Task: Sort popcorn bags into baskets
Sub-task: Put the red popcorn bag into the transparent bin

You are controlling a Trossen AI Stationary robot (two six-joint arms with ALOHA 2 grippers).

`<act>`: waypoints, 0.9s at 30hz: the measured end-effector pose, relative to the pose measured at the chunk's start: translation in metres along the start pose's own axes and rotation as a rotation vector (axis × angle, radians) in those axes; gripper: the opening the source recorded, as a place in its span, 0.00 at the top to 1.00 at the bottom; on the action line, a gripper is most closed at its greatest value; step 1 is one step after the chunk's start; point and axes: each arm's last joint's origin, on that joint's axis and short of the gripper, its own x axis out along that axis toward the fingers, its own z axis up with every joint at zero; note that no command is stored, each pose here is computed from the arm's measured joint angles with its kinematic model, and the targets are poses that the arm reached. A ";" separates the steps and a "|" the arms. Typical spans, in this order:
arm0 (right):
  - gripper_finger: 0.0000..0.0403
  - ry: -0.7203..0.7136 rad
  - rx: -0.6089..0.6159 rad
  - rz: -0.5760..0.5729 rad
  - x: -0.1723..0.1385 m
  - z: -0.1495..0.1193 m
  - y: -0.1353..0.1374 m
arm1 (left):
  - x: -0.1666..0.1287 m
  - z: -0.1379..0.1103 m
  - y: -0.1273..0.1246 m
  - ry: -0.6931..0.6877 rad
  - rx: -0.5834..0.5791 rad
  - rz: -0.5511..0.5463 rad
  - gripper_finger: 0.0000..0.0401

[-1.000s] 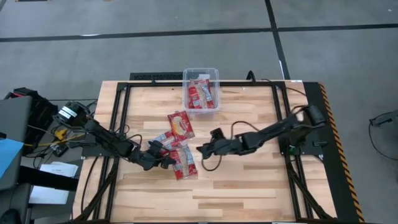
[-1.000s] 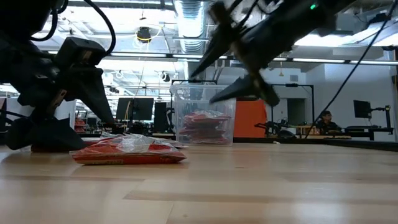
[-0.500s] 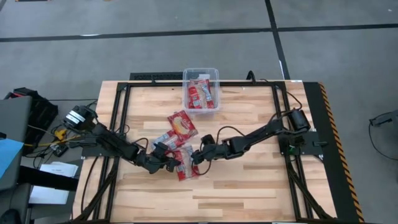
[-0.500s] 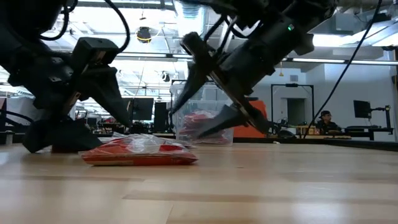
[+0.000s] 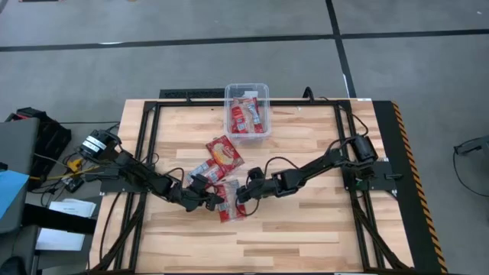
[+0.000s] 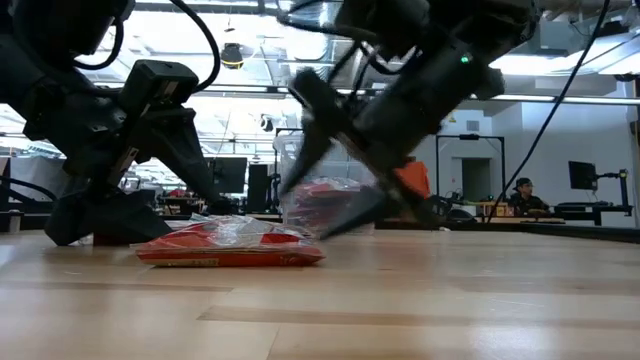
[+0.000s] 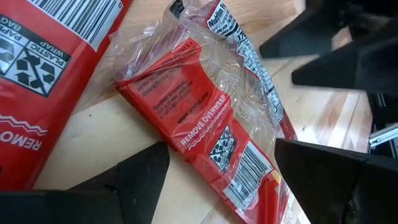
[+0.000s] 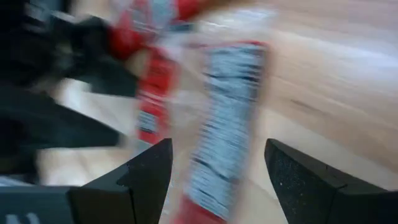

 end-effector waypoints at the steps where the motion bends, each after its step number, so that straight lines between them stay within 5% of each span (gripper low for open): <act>1: 0.30 0.003 0.009 0.008 0.005 -0.001 -0.001 | 0.000 0.000 0.000 -0.001 0.002 -0.002 0.27; 14: 0.36 0.057 -0.033 0.006 0.030 0.000 0.021 | 0.003 0.007 -0.002 -0.024 0.033 -0.020 0.27; 27: 0.96 0.081 -0.084 0.006 0.032 0.014 0.018 | 0.004 0.009 -0.004 -0.007 0.056 -0.034 0.27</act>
